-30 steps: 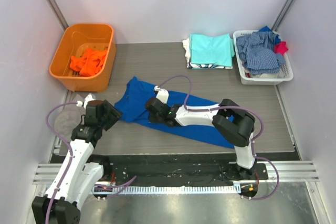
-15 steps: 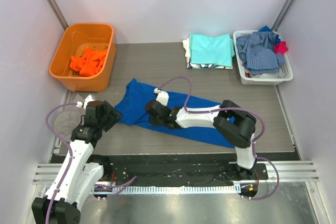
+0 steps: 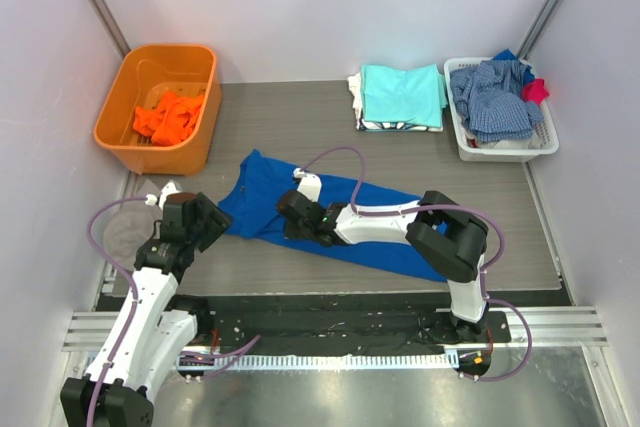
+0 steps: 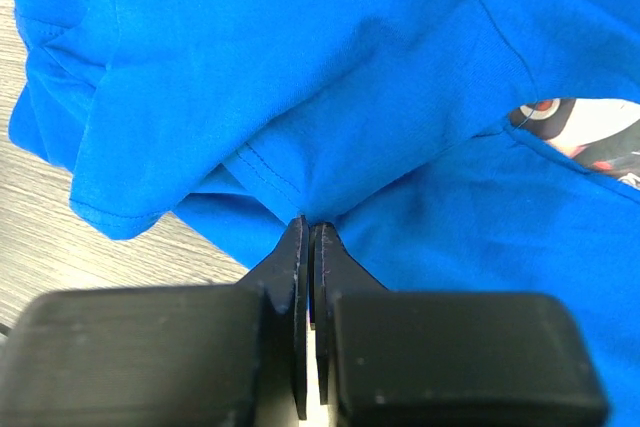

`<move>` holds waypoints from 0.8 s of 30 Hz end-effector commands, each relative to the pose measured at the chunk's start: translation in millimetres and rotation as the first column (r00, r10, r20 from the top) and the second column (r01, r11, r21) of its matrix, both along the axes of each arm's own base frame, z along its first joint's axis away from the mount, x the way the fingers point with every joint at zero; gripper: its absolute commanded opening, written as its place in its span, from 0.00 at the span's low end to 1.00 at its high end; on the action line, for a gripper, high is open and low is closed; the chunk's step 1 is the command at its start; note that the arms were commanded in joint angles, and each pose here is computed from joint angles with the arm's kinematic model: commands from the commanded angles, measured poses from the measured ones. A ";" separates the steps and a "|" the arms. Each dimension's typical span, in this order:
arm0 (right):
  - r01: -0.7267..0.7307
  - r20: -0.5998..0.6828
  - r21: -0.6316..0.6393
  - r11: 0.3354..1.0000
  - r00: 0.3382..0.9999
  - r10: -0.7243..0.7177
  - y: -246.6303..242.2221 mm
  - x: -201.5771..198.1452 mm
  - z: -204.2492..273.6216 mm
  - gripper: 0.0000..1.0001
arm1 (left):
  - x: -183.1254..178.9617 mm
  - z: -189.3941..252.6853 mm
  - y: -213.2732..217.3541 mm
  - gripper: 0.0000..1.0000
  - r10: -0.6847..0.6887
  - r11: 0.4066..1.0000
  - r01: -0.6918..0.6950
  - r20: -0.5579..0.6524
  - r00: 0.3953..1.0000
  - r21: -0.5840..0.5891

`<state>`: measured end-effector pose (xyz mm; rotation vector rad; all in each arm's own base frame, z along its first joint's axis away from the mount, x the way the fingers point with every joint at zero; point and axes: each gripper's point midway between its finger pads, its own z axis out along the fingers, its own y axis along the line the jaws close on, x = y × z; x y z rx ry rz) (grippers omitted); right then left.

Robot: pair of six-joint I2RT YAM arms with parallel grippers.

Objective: Fold and stack the t-shirts
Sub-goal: Fold the tshirt

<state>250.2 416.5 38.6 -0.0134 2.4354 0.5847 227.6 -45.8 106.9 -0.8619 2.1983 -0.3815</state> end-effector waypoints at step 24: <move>-0.002 0.067 0.072 0.997 0.998 -0.003 -5.1 -8.4 48.5 0.01 | 1.1 5.8 0.8 0.60 0.005 1.000 -0.005 0.028 1.000 0.000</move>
